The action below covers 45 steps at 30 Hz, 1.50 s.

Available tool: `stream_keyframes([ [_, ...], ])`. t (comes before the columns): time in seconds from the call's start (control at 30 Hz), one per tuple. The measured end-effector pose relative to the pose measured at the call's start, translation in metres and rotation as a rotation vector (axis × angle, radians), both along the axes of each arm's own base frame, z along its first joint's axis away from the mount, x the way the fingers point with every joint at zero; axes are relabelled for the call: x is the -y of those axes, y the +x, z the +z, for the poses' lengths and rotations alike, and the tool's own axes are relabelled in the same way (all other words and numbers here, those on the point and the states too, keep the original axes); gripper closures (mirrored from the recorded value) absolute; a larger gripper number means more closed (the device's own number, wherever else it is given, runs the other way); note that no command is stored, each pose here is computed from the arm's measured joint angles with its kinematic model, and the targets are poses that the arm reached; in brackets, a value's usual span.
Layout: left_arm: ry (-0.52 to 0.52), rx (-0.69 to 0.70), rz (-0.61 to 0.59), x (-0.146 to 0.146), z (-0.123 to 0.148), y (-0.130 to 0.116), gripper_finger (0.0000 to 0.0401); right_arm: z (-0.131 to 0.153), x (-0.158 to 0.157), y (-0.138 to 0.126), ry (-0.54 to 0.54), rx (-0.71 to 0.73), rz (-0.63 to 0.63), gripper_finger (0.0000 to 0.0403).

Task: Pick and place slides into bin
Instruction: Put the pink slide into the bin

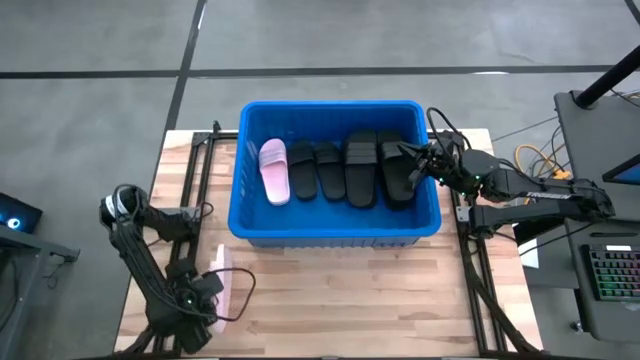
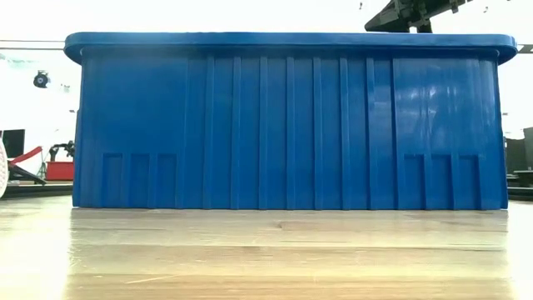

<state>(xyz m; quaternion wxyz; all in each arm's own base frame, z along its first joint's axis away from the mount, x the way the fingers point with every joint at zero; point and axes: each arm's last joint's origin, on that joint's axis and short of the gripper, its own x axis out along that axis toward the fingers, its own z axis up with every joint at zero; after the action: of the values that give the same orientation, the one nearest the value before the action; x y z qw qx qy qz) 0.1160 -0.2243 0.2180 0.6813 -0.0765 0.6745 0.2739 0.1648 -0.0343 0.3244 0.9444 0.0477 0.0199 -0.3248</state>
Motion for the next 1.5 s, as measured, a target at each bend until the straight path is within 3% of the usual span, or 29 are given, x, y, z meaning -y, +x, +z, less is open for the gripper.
stream_keyframes([
  [0.27,0.080,-0.044,0.025,0.008,-0.022,0.004,0.0084,0.000,0.000,0.000,0.000,-0.001,0.000,0.0390],
  [0.7,0.198,0.006,-0.006,-0.004,-0.013,0.001,0.0084,0.000,0.000,0.000,0.000,-0.001,0.000,0.0390],
  [1.1,0.247,0.031,0.036,-0.016,-0.032,-0.004,0.0090,0.000,0.000,0.000,0.000,-0.001,0.000,0.0390],
  [1.27,0.230,0.047,0.049,-0.022,-0.029,-0.004,0.0148,0.000,0.000,0.000,0.000,0.000,0.000,0.0390],
  [1.5,0.145,0.100,0.105,-0.027,-0.017,-0.005,0.0299,0.000,0.000,0.000,0.001,0.000,0.000,0.0390],
])
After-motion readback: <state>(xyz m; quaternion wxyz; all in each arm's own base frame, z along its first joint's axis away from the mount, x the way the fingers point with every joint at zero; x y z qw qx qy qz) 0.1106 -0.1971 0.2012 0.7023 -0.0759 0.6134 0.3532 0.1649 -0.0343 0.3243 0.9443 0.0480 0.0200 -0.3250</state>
